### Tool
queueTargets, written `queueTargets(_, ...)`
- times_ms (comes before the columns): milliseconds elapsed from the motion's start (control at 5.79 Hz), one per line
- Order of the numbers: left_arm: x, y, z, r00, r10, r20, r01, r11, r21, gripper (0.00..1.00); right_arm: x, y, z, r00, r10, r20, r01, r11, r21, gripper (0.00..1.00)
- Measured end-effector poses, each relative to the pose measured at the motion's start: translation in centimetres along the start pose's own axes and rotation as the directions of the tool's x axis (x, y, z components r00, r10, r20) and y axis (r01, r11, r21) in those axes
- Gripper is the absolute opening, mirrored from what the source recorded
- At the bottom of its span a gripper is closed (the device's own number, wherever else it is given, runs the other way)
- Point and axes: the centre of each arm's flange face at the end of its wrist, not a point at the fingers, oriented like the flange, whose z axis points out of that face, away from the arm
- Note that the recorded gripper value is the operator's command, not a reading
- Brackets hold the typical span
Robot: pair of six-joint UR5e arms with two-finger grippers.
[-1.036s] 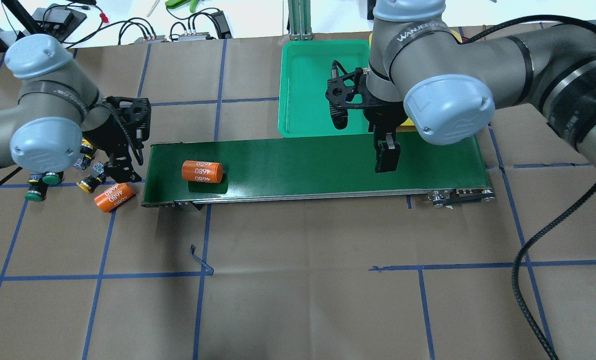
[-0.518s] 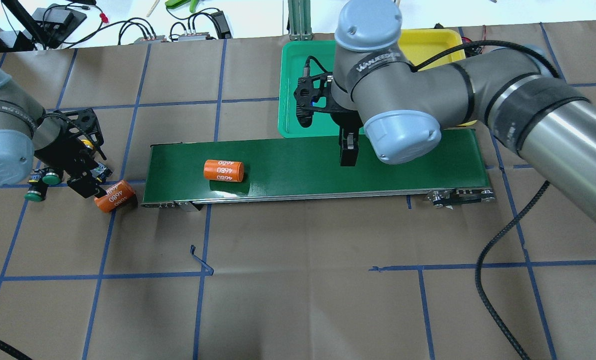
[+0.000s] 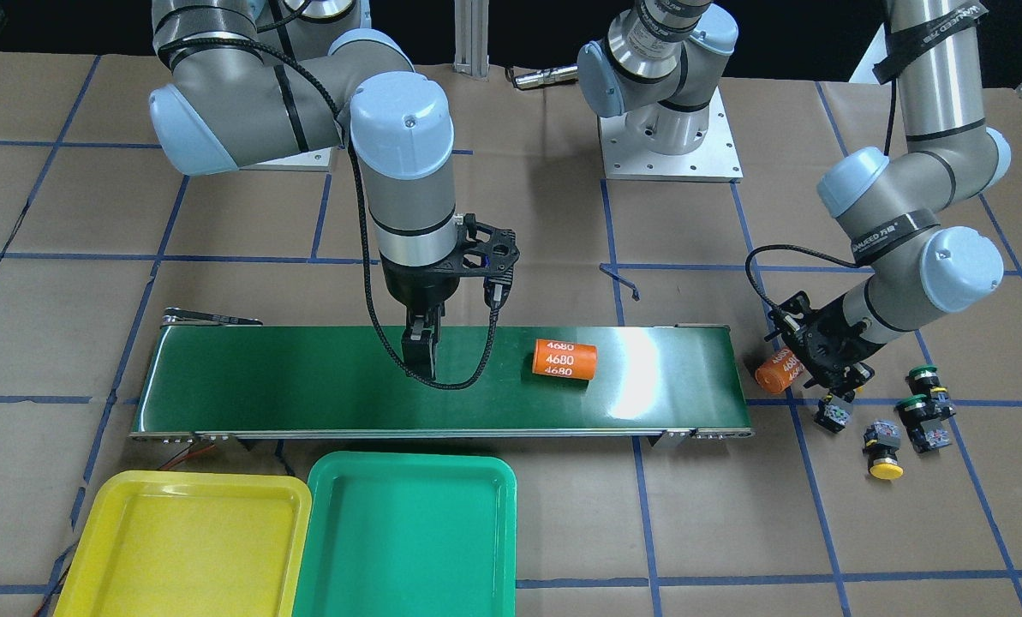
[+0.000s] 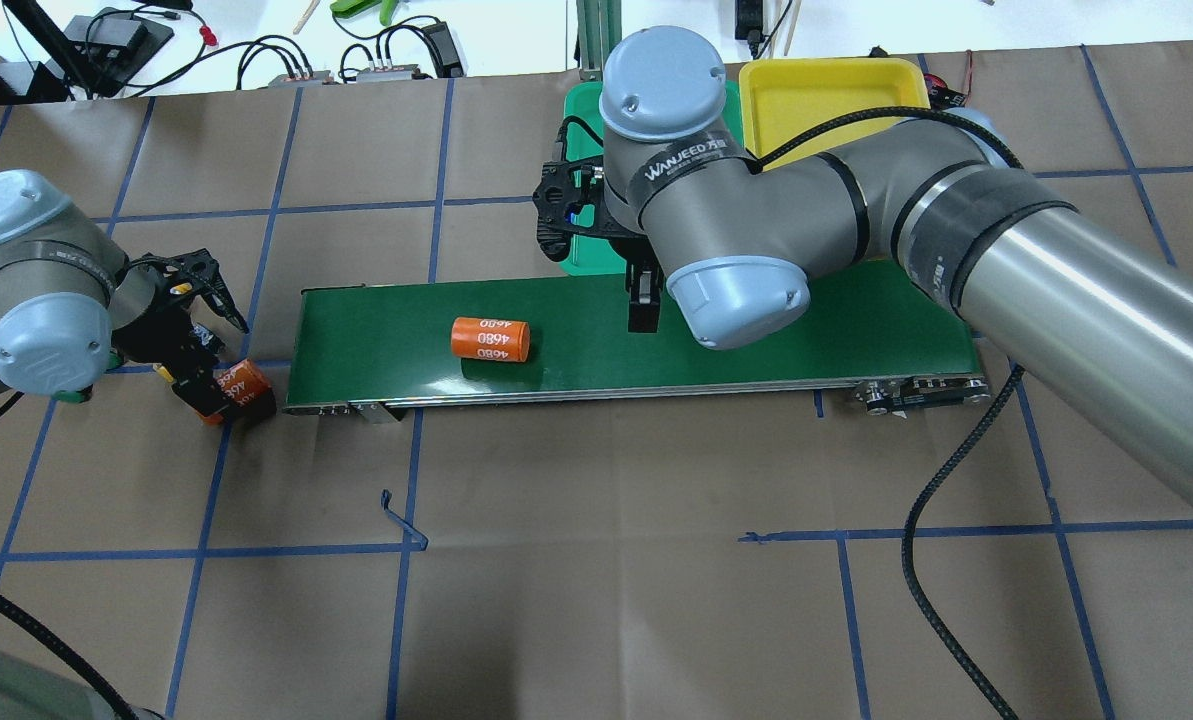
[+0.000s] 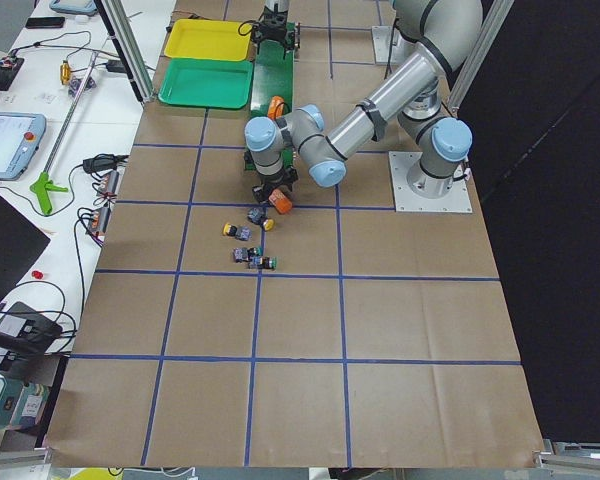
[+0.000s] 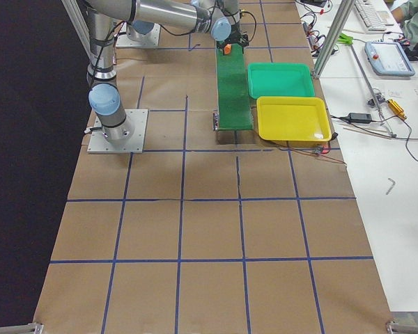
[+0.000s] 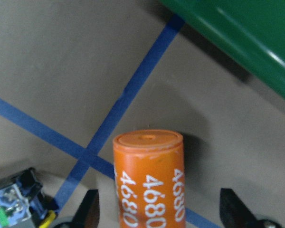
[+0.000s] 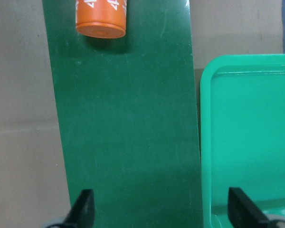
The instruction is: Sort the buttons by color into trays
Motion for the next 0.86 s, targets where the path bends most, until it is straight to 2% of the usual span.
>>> queueTargets(173,0.0,0.0,0.8,1.000,0.007,0.004,-0.007,1.000,-0.001,0.03,0.4,0.4,-2.7,0.999,-0.003,0.037,0.004,1.000,-0.021,1.00)
queueTargets(518,-0.2,-0.4,0.1,0.997,0.075,0.035,-0.075,0.997,-0.004,0.00,1.3,4.6,-6.9,0.993,-0.024,0.113,0.028,0.999,-0.038,1.00)
queueTargets(690,0.3,-1.1,-1.6,0.988,0.138,0.072,-0.138,0.990,-0.007,0.00,1.4,7.4,-8.6,0.989,-0.025,0.146,0.030,0.999,-0.030,1.00)
queueTargets(863,1.4,-2.3,-4.0,0.971,0.213,0.106,-0.213,0.977,-0.016,0.00,1.3,8.9,-9.7,0.987,-0.028,0.158,0.031,0.999,-0.021,1.00)
